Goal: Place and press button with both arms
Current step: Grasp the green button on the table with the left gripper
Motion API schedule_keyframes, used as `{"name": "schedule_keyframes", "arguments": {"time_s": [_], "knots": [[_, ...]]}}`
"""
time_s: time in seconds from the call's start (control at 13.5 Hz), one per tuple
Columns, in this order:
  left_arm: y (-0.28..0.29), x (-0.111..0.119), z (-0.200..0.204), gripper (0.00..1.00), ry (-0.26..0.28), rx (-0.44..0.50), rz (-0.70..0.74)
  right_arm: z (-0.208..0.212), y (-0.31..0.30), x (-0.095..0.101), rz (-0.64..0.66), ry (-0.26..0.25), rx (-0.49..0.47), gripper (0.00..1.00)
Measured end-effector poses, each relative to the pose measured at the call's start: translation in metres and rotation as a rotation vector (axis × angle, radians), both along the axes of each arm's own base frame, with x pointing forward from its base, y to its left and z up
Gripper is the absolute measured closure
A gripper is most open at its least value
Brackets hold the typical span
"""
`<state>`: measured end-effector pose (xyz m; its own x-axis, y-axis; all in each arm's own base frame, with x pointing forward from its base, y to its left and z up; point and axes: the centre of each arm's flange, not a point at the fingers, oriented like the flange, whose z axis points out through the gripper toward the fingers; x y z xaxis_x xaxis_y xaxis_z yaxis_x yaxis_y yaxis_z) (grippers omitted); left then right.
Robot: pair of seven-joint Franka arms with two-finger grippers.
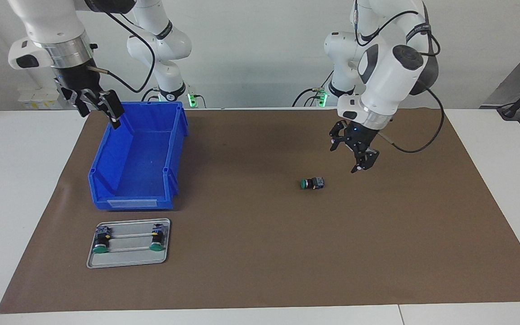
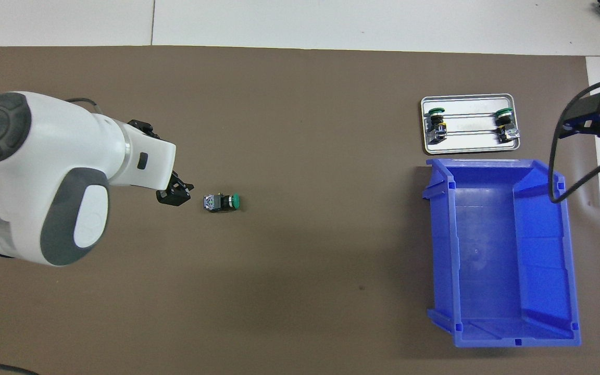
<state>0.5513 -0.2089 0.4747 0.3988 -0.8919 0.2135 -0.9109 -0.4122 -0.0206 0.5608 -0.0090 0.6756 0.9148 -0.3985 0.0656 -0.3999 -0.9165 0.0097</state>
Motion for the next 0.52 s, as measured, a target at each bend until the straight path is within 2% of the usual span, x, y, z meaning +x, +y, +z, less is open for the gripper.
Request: {"name": "schedule_keyframes", "arguments": {"time_s": [0.15, 0.37, 0.52], "knots": [[-0.010, 0.002, -0.022, 0.00, -0.027, 0.009, -0.085, -0.005, -0.022, -0.004, 0.100, 0.020, 0.001, 0.00], [-0.006, 0.005, -0.030, 0.00, -0.042, 0.024, -0.184, -0.027, -0.032, -0.010, 0.180, 0.067, 0.004, 0.00], [-0.004, 0.002, -0.038, 0.00, -0.036, 0.034, -0.236, -0.040, -0.030, -0.018, 0.199, 0.057, 0.005, 0.00]]}}
